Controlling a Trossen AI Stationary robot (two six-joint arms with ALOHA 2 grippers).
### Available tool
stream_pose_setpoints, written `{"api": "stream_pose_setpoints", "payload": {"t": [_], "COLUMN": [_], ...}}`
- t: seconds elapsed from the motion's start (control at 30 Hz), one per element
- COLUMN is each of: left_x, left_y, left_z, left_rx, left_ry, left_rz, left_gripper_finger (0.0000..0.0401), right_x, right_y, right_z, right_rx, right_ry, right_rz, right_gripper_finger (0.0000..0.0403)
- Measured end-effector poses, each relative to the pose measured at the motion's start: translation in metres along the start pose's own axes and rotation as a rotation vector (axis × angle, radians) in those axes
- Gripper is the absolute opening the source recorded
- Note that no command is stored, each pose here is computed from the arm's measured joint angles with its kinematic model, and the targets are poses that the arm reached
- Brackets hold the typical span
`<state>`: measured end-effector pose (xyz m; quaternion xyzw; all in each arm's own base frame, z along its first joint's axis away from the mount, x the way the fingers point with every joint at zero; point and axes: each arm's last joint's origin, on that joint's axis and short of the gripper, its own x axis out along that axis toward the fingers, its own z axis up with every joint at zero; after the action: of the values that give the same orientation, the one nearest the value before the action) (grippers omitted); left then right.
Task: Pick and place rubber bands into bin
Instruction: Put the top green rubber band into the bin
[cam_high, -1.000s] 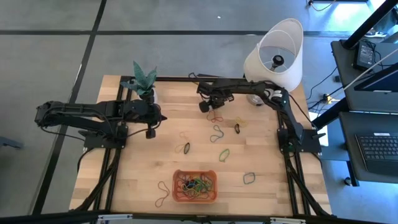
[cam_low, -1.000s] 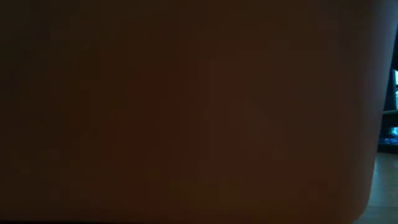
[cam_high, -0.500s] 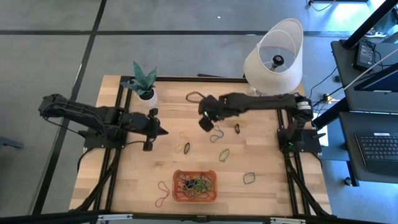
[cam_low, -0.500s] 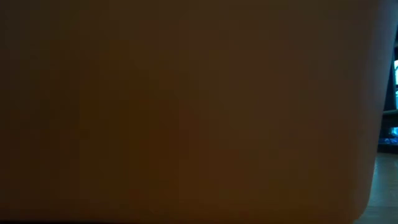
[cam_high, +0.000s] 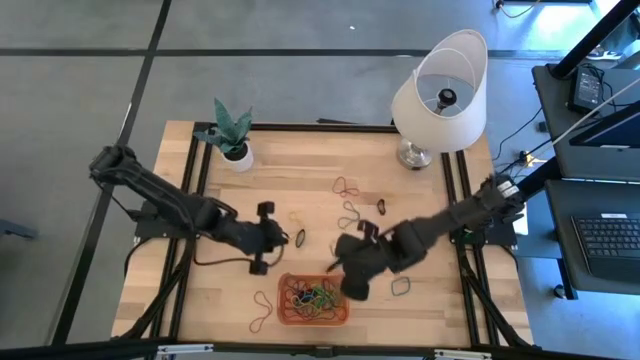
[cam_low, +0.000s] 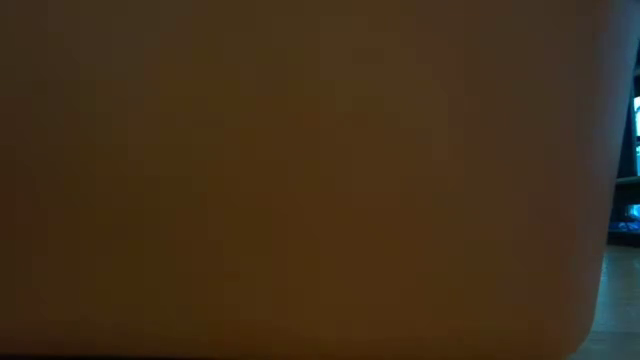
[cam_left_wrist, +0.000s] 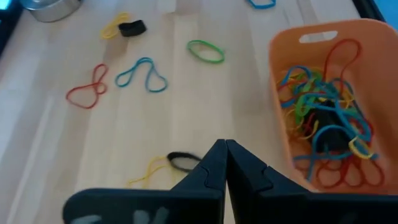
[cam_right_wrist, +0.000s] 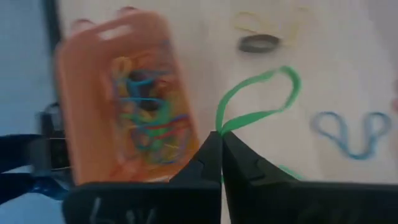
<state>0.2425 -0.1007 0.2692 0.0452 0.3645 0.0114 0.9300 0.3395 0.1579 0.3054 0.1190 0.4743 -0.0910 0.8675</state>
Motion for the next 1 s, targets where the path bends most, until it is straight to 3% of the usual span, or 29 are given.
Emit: {"api": "stream_pose_setpoints", "payload": {"t": [0.27,0.43,1.0], "left_x": [0.022,0.026,0.019], "left_y": [-0.030,-0.045,-0.061], "left_z": [0.020,0.024,0.019], "left_rx": [-0.014,-0.048,-0.080], "left_ry": [0.049,0.053,0.053], "left_rz": [-0.007,-0.014,-0.021], "left_gripper_finger": [0.0002,0.0001,0.0003], "right_x": [0.034,0.066,0.075], "right_y": [0.043,0.056,0.063], "right_z": [-0.015,-0.031,-0.038], "right_rx": [0.041,0.036,0.069], "right_ry": [-0.047,0.085,0.105], "right_rz": [0.090,0.126,0.129], "right_gripper_finger": [0.0000,0.0008,0.0125]}}
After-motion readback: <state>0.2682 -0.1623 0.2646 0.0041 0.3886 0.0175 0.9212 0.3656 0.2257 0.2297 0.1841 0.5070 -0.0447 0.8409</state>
